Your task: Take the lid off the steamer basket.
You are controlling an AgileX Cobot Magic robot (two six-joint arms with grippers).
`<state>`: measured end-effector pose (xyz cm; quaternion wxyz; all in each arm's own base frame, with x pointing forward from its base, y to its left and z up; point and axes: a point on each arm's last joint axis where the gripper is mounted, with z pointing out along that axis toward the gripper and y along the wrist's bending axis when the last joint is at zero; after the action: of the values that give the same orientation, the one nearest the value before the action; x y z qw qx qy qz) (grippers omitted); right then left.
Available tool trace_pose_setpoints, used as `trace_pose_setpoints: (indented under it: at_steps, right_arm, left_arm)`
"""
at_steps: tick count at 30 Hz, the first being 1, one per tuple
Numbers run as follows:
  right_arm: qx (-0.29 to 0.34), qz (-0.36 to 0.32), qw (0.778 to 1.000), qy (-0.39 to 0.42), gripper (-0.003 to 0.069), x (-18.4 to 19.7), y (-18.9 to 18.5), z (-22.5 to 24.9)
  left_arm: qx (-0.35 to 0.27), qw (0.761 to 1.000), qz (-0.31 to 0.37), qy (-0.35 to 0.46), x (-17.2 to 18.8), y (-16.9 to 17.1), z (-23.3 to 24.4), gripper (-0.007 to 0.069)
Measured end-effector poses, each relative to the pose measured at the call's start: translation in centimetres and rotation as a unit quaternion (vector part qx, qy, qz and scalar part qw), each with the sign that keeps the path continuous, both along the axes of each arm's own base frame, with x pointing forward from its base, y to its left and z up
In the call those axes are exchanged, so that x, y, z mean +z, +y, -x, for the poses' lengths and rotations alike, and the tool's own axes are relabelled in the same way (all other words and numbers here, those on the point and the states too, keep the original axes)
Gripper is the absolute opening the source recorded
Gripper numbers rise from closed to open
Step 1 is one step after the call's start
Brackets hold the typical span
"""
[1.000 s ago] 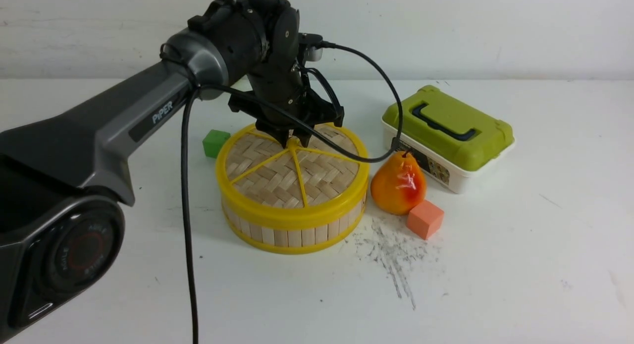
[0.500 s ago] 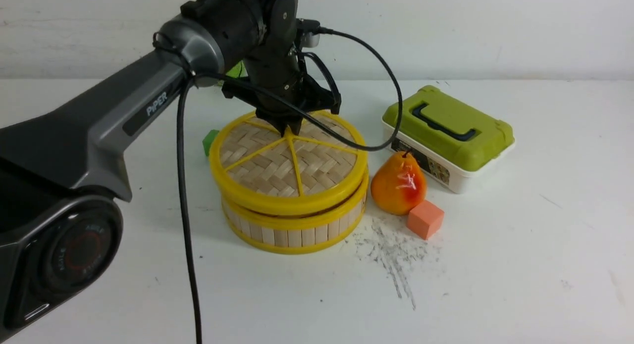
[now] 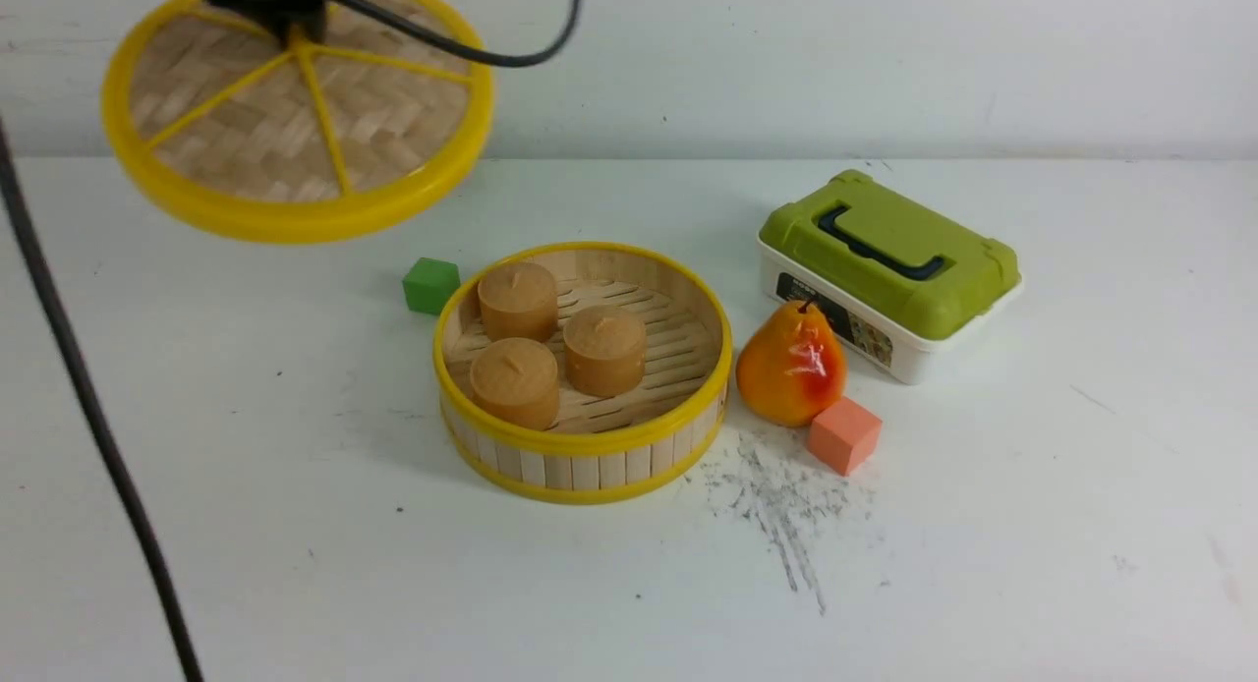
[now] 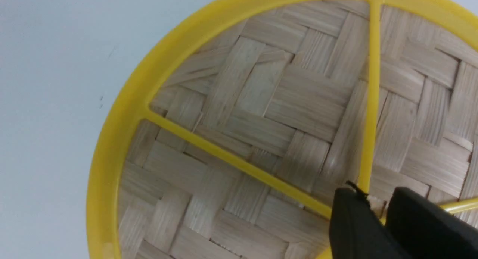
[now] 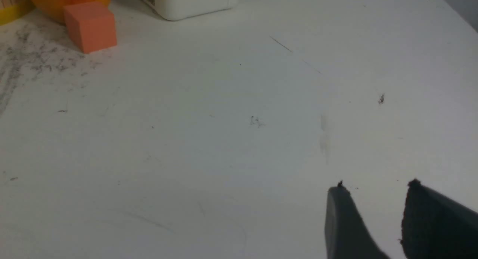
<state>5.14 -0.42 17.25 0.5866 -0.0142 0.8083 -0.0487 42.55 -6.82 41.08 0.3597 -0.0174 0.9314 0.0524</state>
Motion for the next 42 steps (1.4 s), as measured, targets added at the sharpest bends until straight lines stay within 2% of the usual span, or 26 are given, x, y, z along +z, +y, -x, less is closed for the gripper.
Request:
trace_pose_setpoints:
  at_steps: [2, 3, 4, 6, 12, 19, 23, 25, 26, 27, 29, 30, 32, 35, 37, 40, 41, 42]
  right_arm:
    - [0.0, 0.0, 1.0, 0.0, 0.024, 0.0, 0.0, 0.0]
    - [0.0, 0.0, 1.0, 0.0, 0.024, 0.0, 0.0, 0.0]
    - [0.0, 0.0, 1.0, 0.0, 0.024, 0.0, 0.0, 0.0]
    - [0.0, 0.0, 1.0, 0.0, 0.024, 0.0, 0.0, 0.0]
    - [0.0, 0.0, 1.0, 0.0, 0.024, 0.0, 0.0, 0.0]
    - [0.0, 0.0, 1.0, 0.0, 0.024, 0.0, 0.0, 0.0]
    - [0.0, 0.0, 1.0, 0.0, 0.024, 0.0, 0.0, 0.0]
    - [0.0, 0.0, 1.0, 0.0, 0.024, 0.0, 0.0, 0.0]
    - [0.0, 0.0, 1.0, 0.0, 0.024, 0.0, 0.0, 0.0]
    - [0.0, 0.0, 1.0, 0.0, 0.024, 0.0, 0.0, 0.0]
    - [0.0, 0.0, 1.0, 0.0, 0.024, 0.0, 0.0, 0.0]
    - [0.0, 0.0, 1.0, 0.0, 0.024, 0.0, 0.0, 0.0]
    - [0.0, 0.0, 1.0, 0.0, 0.024, 0.0, 0.0, 0.0]
    - [0.0, 0.0, 1.0, 0.0, 0.024, 0.0, 0.0, 0.0]
    - [0.0, 0.0, 1.0, 0.0, 0.024, 0.0, 0.0, 0.0]
    - [0.0, 0.0, 1.0, 0.0, 0.024, 0.0, 0.0, 0.0]
    - [0.0, 0.0, 1.0, 0.0, 0.024, 0.0, 0.0, 0.0]
    - [0.0, 0.0, 1.0, 0.0, 0.024, 0.0, 0.0, 0.0]
  left_arm:
    - [0.022, 0.998, 0.009, 0.052, -2.8, 2.7, -0.6, 0.0097]
    - [0.024, 0.998, 0.01, 0.058, -3.1, 2.9, -0.7, 0.0097]
    - [0.036, 0.994, 0.017, 0.102, -5.9, 4.5, -0.9, 0.0097]
    - [0.05, 0.988, 0.026, 0.142, -9.4, 5.9, -1.0, 0.0097]
    - [0.082, 0.984, 0.05, 0.149, -16.5, 7.6, -1.0, 0.0097]
    - [0.075, 0.984, 0.065, 0.147, -19.8, 6.7, -1.4, 0.0101]
    - [0.077, 0.983, 0.075, 0.147, -20.2, 6.5, -1.6, 0.0172]
    - [0.079, 0.983, 0.084, 0.141, -19.6, 6.4, -1.4, 0.0239]
    - [0.079, 0.983, 0.085, 0.139, -19.4, 6.4, -1.4, 0.0245]
    - [0.077, 0.985, 0.09, 0.125, -18.1, 6.3, -1.0, 0.0291]
    - [0.072, 0.987, 0.091, 0.114, -16.9, 6.3, -0.7, 0.0305]
    - [0.062, 0.99, 0.092, 0.086, -14.3, 6.2, 0.2, 0.0304]
    - [0.052, 0.993, 0.093, 0.053, -11.4, 6.2, 1.3, 0.0285]
    - [0.018, 0.994, 0.089, -0.066, -1.9, 6.1, 6.9, 0.0174]
    - [0.006, 0.989, 0.086, -0.124, 1.9, 6.2, 10.3, 0.0122]
    - [-0.011, 0.967, 0.081, -0.241, 7.1, 6.4, 17.7, 0.0035]
    - [-0.013, 0.962, 0.081, -0.261, 7.4, 6.4, 19.1, 0.0021]
    - [-0.019, 0.946, 0.08, -0.313, 8.6, 6.5, 22.0, -0.0004]
